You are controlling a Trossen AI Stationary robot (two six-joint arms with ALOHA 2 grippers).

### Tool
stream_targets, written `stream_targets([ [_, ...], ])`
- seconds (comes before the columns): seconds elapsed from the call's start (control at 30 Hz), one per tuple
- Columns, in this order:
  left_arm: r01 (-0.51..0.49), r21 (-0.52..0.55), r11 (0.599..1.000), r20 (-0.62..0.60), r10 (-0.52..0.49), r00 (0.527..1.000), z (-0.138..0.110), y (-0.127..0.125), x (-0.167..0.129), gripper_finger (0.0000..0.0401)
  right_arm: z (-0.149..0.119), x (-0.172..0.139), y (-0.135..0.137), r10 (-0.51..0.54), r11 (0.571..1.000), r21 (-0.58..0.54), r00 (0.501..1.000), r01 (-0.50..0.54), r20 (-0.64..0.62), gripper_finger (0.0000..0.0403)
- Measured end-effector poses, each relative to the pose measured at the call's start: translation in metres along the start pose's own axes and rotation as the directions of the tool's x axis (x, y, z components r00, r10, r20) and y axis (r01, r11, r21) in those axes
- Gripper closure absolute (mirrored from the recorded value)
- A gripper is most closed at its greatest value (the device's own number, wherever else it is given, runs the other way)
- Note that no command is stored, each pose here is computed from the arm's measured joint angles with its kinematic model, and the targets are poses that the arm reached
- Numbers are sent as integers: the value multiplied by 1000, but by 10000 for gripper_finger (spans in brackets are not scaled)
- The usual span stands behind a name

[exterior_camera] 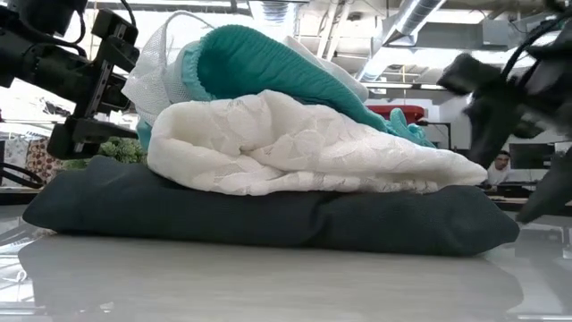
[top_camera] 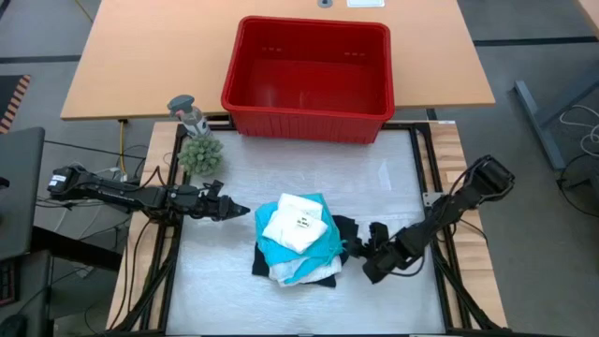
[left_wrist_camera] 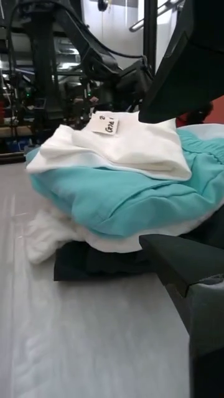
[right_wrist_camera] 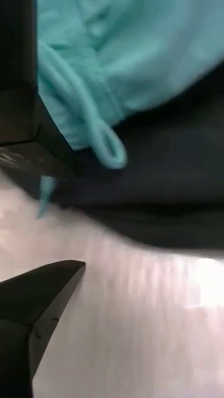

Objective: Fold Laundry from Bin
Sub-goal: Put the stacked clothes into the red bin

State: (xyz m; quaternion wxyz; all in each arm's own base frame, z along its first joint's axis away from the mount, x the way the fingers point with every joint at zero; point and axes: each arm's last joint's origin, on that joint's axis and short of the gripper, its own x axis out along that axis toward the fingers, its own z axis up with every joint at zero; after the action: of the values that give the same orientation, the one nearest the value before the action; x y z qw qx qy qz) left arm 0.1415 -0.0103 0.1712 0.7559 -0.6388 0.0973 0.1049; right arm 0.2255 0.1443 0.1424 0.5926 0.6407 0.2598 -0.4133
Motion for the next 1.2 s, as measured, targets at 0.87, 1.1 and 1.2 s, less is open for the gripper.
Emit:
stream_targets([
  [0.87,4,-11,1000,43,-3,999,1,-1,0,106,-13,14,12,318,942,59,936,-330,150,147],
  [1.1,-5,-33,999,35,7,999,1,0,0,106,-23,8,4,324,942,57,940,-331,105,147],
  [1.2,-10,-34,999,35,11,999,1,1,0,106,-31,2,-1,367,926,49,925,-373,100,147],
])
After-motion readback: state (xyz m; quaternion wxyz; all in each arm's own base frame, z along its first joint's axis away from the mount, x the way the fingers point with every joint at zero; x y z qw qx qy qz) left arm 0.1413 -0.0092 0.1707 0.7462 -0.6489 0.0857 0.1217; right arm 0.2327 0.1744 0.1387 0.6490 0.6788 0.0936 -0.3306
